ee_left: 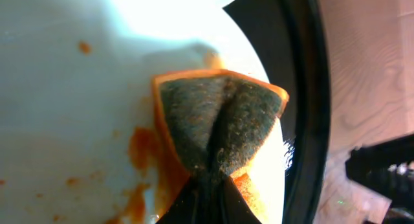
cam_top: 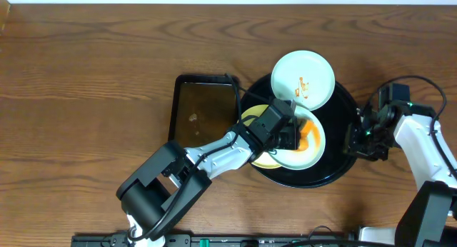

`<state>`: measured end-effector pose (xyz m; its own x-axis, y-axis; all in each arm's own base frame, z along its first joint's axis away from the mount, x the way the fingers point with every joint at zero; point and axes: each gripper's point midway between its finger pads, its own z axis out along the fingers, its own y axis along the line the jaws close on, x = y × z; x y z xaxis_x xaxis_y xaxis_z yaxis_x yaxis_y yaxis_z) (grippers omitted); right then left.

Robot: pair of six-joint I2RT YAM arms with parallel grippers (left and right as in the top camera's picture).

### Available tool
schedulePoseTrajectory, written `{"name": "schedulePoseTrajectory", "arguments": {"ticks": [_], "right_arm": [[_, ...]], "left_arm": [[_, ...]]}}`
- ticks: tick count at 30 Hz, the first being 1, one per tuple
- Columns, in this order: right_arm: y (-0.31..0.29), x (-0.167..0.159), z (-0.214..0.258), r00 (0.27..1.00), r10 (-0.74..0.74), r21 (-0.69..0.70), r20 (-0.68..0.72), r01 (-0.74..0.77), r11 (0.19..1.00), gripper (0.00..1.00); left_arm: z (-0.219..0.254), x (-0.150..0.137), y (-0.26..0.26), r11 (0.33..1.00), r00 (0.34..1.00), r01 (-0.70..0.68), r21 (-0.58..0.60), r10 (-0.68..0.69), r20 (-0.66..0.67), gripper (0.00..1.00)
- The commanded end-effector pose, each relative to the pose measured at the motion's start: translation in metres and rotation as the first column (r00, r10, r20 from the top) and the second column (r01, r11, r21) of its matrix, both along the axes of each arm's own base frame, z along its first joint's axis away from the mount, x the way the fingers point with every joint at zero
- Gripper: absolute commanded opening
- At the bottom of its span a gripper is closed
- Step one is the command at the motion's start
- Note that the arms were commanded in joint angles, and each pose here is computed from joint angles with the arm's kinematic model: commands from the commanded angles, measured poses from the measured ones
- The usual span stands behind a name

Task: Clean dirty plates on tray and stack at the side
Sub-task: 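Scrub the plate surface with the sponge while the right gripper holds it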

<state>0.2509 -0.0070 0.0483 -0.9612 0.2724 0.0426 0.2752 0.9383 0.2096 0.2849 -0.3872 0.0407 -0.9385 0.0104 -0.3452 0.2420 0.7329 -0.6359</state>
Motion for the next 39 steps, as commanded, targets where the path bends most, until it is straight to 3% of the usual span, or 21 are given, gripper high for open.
{"name": "schedulePoseTrajectory", "arguments": {"ticks": [1, 7, 23, 25, 30, 39], "right_arm": [[0.016, 0.011, 0.008, 0.997, 0.026, 0.077, 0.066, -0.032, 0.997, 0.29], [0.033, 0.017, 0.006, 0.990, 0.065, 0.170, 0.128, -0.086, 0.982, 0.28], [0.064, 0.011, -0.033, 0.967, 0.106, 0.240, 0.232, -0.162, 0.957, 0.32], [0.065, 0.013, -0.035, 0.965, 0.101, 0.238, 0.243, -0.161, 0.958, 0.28], [0.068, 0.015, -0.041, 0.962, 0.077, 0.240, 0.261, -0.142, 0.960, 0.01], [0.069, 0.011, -0.046, 0.961, 0.084, 0.236, 0.263, -0.148, 0.961, 0.01]], "left_arm": [[0.000, 0.005, 0.011, 0.998, 0.999, -0.025, 0.054, 0.023, 0.029, 0.08], [-0.001, 0.006, 0.012, 0.998, 0.999, -0.014, 0.062, 0.011, 0.042, 0.08], [-0.001, 0.006, 0.012, 0.998, 0.999, -0.014, 0.063, 0.011, 0.042, 0.07], [-0.001, 0.006, 0.012, 0.998, 0.999, -0.014, 0.063, 0.011, 0.042, 0.07], [-0.001, 0.006, 0.012, 0.998, 0.999, -0.014, 0.063, 0.012, 0.042, 0.07], [-0.004, 0.023, 0.027, 0.989, 0.992, -0.064, 0.134, 0.048, 0.119, 0.07]]}}
